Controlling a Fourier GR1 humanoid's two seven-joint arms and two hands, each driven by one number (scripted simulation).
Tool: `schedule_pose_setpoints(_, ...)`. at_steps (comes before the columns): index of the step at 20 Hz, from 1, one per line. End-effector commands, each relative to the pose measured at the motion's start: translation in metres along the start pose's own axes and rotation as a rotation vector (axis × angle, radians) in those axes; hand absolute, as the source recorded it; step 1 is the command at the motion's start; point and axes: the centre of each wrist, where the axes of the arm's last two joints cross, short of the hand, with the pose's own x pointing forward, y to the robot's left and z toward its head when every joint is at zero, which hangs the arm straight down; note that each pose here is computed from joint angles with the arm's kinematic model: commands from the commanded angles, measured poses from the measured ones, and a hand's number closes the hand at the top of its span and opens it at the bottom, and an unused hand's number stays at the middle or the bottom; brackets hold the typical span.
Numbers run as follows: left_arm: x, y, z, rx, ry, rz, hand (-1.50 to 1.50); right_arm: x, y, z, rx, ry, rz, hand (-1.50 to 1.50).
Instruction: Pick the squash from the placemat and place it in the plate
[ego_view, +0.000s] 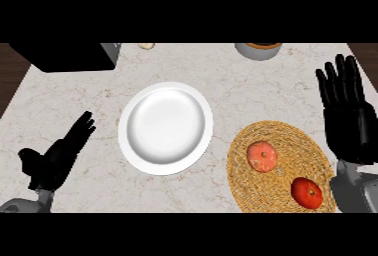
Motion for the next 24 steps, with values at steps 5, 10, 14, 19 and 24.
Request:
schedule_pose_setpoints(5,0.009,-0.034,-0.014,0.242,0.079,-0.019,0.0,-0.007,0.015,0.033,0.044,0.181,0.011,1.5)
schedule_pose_setpoints(10,-0.004,-0.016,-0.006,0.237,0.115,-0.02,0.0,0.01,-0.092,0.028,0.129,0.081,1.03,1.5)
schedule_pose_setpoints(14,0.001,-0.036,-0.016,0.263,0.138,0.014,0.0,-0.065,-0.026,0.097,-0.282,0.147,0.512,1.5)
schedule_pose_setpoints(19,-0.001,-0.067,-0.011,0.241,0.141,0.015,0.0,-0.1,-0.009,0.14,-0.028,0.001,0.319,-1.5)
schedule_pose_setpoints(24,-0.001,-0.06,-0.008,0.235,0.147,-0.011,0.0,-0.088,-0.047,0.125,0.159,0.122,0.701,-1.5)
